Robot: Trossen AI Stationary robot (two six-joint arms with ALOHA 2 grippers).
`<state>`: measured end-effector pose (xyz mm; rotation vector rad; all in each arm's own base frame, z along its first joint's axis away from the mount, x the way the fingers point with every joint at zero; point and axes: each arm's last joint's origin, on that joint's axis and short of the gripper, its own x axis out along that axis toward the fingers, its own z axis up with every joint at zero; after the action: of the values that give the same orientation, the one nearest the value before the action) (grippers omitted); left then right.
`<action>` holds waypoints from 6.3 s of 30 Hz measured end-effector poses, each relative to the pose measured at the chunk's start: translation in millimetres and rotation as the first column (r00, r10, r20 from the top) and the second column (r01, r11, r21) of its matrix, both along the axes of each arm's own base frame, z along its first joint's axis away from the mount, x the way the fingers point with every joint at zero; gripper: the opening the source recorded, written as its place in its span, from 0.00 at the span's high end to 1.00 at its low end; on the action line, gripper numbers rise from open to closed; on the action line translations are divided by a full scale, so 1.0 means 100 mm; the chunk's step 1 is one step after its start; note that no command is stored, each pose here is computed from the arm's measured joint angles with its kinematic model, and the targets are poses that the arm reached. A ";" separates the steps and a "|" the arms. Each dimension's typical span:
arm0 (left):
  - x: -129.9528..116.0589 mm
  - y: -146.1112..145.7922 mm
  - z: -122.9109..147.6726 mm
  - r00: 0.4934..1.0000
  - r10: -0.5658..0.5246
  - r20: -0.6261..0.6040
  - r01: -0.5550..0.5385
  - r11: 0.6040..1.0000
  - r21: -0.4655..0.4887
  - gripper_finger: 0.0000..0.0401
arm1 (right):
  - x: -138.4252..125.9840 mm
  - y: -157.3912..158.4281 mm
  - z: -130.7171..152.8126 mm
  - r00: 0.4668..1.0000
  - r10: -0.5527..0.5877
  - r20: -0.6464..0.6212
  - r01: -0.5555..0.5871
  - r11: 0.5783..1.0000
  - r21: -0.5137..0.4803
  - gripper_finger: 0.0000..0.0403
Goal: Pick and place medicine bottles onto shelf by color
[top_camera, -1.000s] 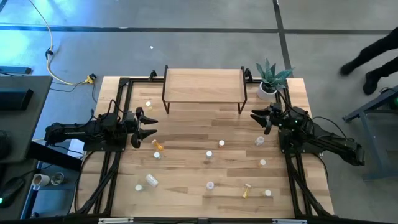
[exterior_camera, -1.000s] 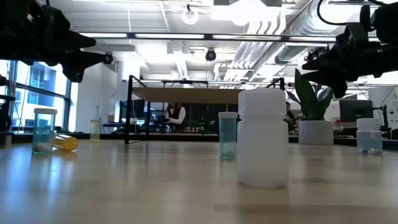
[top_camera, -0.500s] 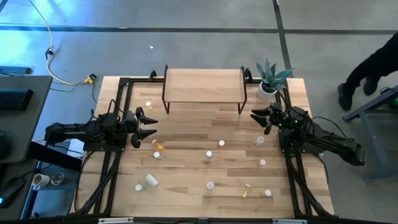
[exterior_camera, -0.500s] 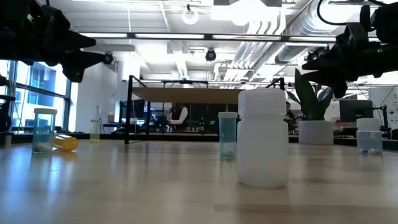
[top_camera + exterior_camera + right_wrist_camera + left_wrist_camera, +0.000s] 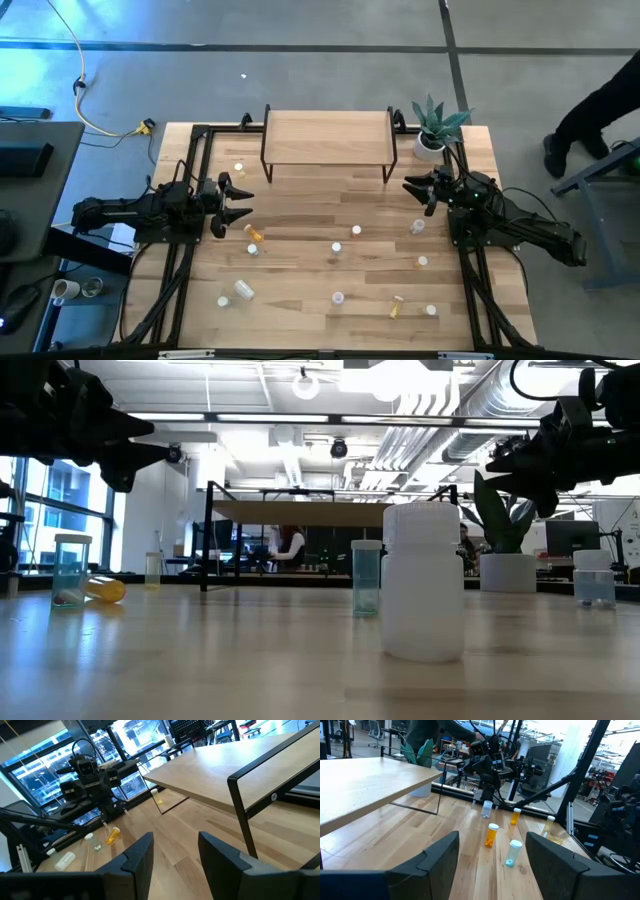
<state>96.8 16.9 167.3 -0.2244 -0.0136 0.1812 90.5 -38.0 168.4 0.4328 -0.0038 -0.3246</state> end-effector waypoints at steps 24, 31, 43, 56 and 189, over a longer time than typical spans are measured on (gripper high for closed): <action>0.00 0.00 0.00 1.000 0.000 0.000 0.000 1.000 0.000 0.45 | 0.00 0.00 0.00 1.000 0.000 0.000 0.000 1.000 0.000 0.64; 0.00 0.00 0.00 1.000 0.000 0.000 0.000 1.000 0.000 0.45 | 0.00 0.00 0.00 1.000 0.000 0.000 0.000 1.000 0.000 0.64; 0.00 0.00 0.00 1.000 0.000 0.000 0.000 1.000 0.000 0.45 | 0.00 0.00 0.00 1.000 0.000 0.002 0.000 1.000 -0.001 0.64; 0.00 0.00 0.00 1.000 0.000 0.000 0.000 1.000 0.000 0.45 | -0.01 -0.02 -0.01 0.998 -0.068 0.016 0.066 0.995 0.068 0.64; -0.01 0.04 0.02 0.983 0.151 0.104 -0.093 0.899 -0.429 0.45 | 1.74 0.53 -0.01 0.618 0.381 -0.688 -0.541 0.841 -0.020 0.46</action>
<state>95.8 20.6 169.8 -0.6722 -0.1246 0.2941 264.8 15.3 167.3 0.0519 0.7695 0.0625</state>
